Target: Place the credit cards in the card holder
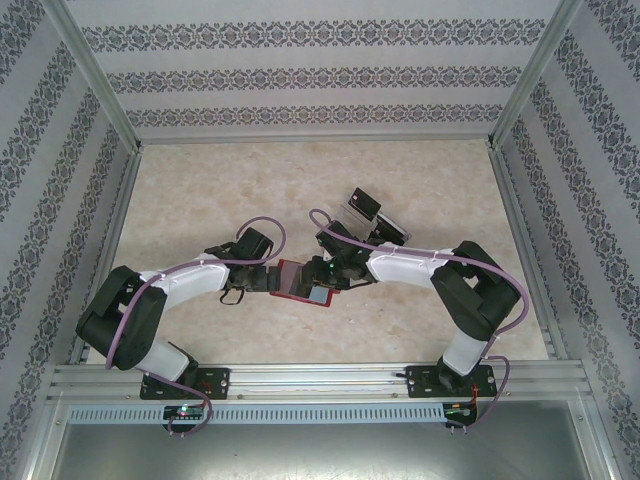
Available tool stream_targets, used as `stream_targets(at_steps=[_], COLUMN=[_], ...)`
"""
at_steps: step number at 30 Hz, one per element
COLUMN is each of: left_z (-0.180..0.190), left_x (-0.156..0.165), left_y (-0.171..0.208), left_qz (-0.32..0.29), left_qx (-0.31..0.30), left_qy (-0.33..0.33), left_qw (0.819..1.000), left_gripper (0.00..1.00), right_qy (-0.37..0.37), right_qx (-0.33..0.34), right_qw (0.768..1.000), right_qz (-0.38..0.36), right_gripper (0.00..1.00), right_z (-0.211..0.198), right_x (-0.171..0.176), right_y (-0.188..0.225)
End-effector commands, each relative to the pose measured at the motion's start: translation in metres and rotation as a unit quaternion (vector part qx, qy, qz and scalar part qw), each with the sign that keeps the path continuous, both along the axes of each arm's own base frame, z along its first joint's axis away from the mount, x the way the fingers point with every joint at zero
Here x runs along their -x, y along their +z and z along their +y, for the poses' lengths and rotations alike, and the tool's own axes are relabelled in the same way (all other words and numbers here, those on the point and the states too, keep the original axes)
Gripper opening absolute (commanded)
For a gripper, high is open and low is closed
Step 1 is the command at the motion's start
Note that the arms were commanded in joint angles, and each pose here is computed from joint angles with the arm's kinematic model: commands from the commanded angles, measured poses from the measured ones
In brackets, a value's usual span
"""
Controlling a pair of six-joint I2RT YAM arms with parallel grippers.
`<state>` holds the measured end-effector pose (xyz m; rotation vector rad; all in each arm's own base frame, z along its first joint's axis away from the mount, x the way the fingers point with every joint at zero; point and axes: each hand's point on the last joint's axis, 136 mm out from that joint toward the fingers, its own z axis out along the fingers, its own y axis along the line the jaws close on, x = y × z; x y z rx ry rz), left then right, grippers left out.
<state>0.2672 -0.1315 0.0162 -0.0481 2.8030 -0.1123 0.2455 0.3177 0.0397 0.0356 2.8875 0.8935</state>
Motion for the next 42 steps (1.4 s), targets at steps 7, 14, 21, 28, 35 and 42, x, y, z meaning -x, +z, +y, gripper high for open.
stream_targets(at_steps=[7, 14, 21, 28, 35, 42], left_z=[-0.011, -0.013, -0.015, -0.018, -0.02, -0.021], left_x=[0.002, 0.003, 0.002, 0.0, 0.001, 0.001], left_y=[-0.011, -0.013, -0.011, -0.01, -0.012, -0.013], left_qz=[0.008, 0.009, 0.006, 0.005, 0.005, 0.005], left_qx=[0.039, 0.045, 0.052, 0.058, 0.061, 0.066], left_qy=[0.001, 0.001, 0.0, 0.001, -0.002, -0.001], left_qw=[0.999, 0.999, 0.999, 0.998, 0.998, 0.998], left_gripper=[0.97, 0.97, 0.97, 0.97, 0.96, 0.96], right_qy=[0.02, 0.03, 0.038, 0.048, 0.055, 0.064], right_qx=[0.013, 0.014, 0.059, 0.126, 0.127, 0.127], right_qw=[1.0, 0.999, 0.998, 0.991, 0.99, 0.99], right_qz=[0.005, 0.005, 0.006, -0.007, 0.0, 0.005], right_gripper=[0.43, 0.42, 0.53, 0.58, 0.59, 0.59], right_z=[0.011, 0.02, 0.013, -0.009, -0.002, 0.01], right_x=[0.0, -0.001, 0.0, 0.002, 0.002, 0.002], right_y=[-0.006, -0.005, -0.006, 0.001, -0.001, -0.003])
